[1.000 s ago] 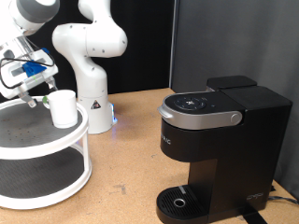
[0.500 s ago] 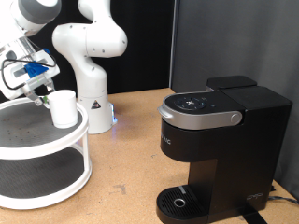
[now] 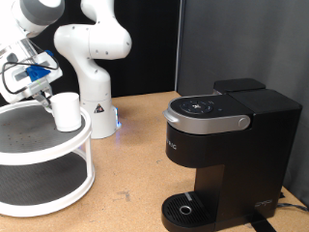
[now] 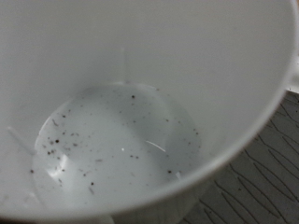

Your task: Make a cup of coffee with the keurig machine

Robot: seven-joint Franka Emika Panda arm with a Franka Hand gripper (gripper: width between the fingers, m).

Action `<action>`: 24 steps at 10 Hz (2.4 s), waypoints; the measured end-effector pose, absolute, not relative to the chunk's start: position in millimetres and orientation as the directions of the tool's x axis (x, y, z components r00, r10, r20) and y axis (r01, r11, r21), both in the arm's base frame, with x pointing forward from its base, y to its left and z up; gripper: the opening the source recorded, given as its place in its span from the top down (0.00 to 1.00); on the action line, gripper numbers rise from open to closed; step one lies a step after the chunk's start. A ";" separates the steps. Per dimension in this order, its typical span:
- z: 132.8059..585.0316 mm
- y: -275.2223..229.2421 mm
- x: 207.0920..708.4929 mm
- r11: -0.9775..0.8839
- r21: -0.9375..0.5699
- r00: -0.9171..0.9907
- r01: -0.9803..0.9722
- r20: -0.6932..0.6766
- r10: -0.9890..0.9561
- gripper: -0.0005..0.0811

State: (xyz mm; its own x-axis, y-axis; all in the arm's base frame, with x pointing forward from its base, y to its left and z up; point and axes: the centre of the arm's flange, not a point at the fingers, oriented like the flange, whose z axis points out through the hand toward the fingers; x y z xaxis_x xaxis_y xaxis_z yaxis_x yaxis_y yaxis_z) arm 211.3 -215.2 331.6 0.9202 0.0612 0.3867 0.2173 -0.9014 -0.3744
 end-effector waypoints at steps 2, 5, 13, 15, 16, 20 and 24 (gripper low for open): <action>333.1 -215.6 212.2 -0.903 -0.375 0.922 0.208 0.383 0.054 0.91; 348.8 -218.9 217.3 -0.905 -0.385 0.926 0.182 0.376 0.026 0.91; 402.5 -206.7 223.5 -0.872 -0.435 0.912 0.225 0.409 0.032 0.91; 408.5 -193.3 240.1 -0.868 -0.447 0.914 0.216 0.406 0.018 0.91; 411.3 -184.1 251.9 -0.881 -0.427 0.922 0.205 0.386 0.027 0.91; 407.4 -150.5 300.2 -0.926 -0.357 0.935 0.120 0.354 -0.015 0.91; 396.1 -119.1 339.7 -0.921 -0.366 0.920 0.135 0.392 -0.020 0.91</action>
State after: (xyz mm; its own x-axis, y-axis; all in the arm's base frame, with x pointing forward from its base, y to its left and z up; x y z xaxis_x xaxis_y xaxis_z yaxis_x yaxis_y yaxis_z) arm 339.7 -119.1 396.1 0.9199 -0.0202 0.3916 0.1355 -0.9208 -0.3657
